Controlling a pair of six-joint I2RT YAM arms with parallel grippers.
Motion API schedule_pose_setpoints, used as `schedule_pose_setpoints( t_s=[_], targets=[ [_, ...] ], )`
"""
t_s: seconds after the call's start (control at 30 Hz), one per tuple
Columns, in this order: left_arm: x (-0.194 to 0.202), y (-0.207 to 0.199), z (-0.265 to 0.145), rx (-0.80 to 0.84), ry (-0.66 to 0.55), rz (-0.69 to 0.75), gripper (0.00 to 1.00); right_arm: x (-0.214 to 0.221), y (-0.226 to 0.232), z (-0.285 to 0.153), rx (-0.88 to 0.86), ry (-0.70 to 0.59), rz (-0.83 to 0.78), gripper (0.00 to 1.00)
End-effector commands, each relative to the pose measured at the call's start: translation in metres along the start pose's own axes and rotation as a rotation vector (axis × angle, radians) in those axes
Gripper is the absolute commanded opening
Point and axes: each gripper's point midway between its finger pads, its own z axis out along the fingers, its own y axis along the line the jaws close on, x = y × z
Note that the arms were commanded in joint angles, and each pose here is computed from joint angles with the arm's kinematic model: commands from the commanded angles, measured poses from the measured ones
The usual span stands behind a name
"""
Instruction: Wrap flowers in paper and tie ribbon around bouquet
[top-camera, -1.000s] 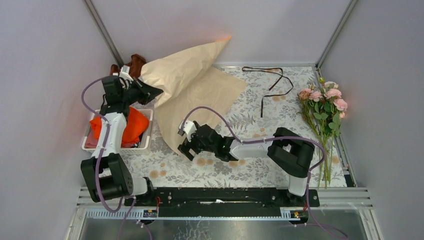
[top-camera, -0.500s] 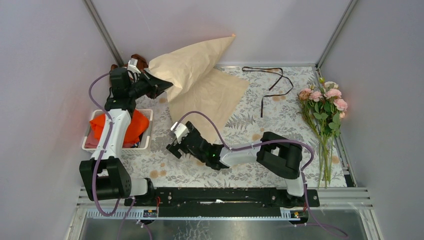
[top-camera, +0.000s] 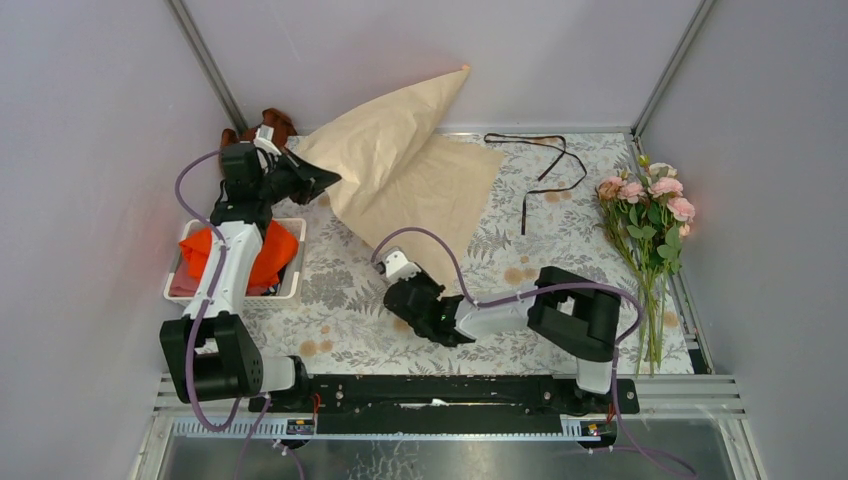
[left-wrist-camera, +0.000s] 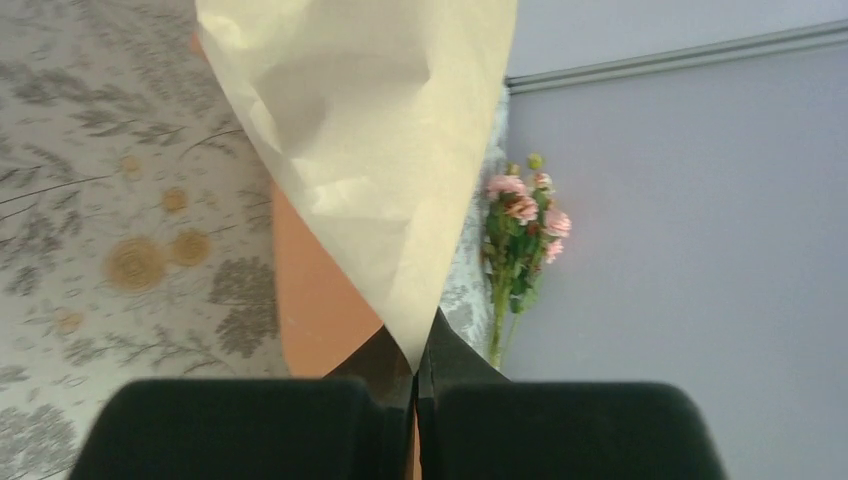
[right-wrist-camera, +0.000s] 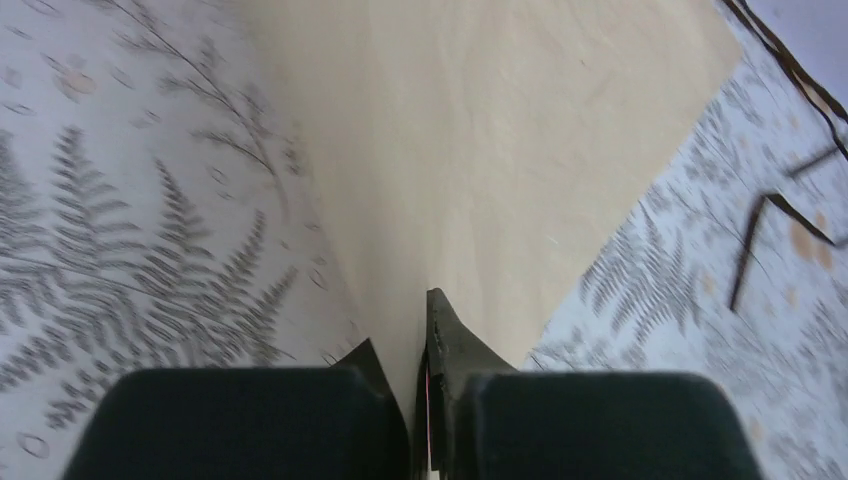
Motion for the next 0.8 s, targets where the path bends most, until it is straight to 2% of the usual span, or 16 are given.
schedule_pose_setpoints(
  t_s=[0.0, 0.23, 0.5, 0.63, 0.77],
  targets=[
    [0.006, 0.046, 0.001, -0.115, -0.031, 0.091, 0.00, -0.008, -0.053, -0.028, 0.161, 0.074, 0.005, 0.01],
    [0.025, 0.115, 0.016, -0.253, 0.030, 0.099, 0.00, 0.022, -0.056, -0.081, 0.179, 0.257, -0.140, 0.00],
    [0.043, 0.148, 0.022, -0.290, 0.084, 0.085, 0.00, 0.048, -0.016, -0.121, 0.110, 0.464, -0.248, 0.02],
    [0.051, 0.161, 0.019, -0.324, 0.097, 0.104, 0.00, 0.045, -0.003, -0.134, 0.035, 0.501, -0.188, 0.05],
    [0.055, 0.175, 0.023, -0.357, 0.091, 0.106, 0.00, 0.042, -0.002, -0.126, -0.016, 0.456, -0.161, 0.12]
  ],
)
